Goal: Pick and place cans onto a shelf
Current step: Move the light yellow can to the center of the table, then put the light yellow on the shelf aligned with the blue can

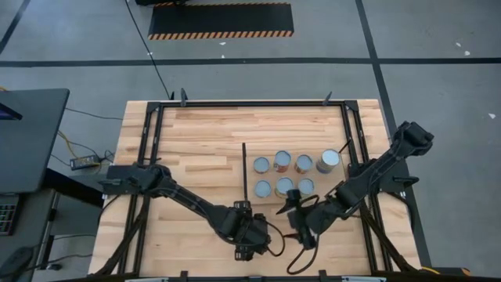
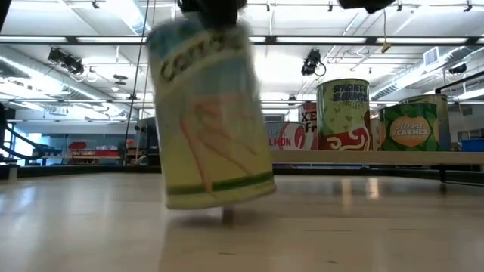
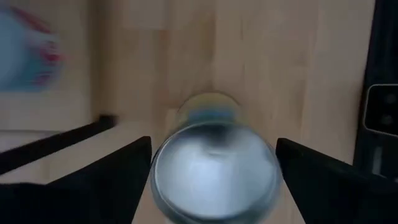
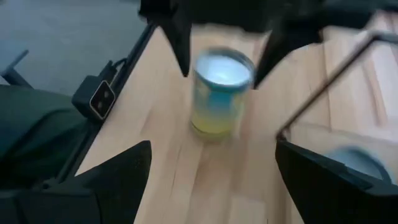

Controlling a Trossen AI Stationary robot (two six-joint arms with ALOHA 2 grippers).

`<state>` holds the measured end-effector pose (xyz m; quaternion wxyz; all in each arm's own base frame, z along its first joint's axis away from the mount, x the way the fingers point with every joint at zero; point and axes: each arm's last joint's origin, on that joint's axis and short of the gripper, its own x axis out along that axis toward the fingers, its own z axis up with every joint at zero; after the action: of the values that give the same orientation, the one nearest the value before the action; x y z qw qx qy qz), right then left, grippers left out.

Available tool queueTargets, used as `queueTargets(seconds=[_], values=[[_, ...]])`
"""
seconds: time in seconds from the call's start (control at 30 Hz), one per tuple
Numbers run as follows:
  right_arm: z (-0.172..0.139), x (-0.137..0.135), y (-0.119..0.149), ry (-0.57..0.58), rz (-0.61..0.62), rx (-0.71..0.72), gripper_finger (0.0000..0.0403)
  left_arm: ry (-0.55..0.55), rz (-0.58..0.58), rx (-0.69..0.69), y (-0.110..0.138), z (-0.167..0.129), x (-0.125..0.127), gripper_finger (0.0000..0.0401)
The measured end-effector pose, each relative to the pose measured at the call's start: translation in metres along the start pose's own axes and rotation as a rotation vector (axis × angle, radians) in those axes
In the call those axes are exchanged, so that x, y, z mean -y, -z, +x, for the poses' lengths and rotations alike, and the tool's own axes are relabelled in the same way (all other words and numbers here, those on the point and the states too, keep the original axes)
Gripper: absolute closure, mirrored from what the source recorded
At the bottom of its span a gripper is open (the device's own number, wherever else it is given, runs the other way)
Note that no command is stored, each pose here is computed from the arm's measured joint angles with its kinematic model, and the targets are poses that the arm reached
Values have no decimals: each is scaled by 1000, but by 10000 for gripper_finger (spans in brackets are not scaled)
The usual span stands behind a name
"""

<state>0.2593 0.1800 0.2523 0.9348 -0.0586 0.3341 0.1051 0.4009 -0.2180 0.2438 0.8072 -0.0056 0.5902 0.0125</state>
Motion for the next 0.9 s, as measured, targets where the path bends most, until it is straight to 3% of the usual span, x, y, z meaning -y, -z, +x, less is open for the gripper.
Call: queueTargets(seconds=[0.23, 0.37, 0.53, 0.7, 0.9], values=[[32, -11, -2, -12, -110, 88, 40, -94, 19, 164, 13, -42, 16, 52], [43, -15, -5, 1, -115, 155, 33, -121, 11, 141, 28, -57, 23, 52], [64, -14, -2, 87, -68, 198, 30, -326, -64, 121, 63, -69, 30, 52], [80, -17, 9, 99, -76, 151, 35, -359, -99, 56, 82, -34, 34, 64], [79, -18, 16, 68, -53, 76, 44, -265, -109, 87, 81, 31, 22, 97]])
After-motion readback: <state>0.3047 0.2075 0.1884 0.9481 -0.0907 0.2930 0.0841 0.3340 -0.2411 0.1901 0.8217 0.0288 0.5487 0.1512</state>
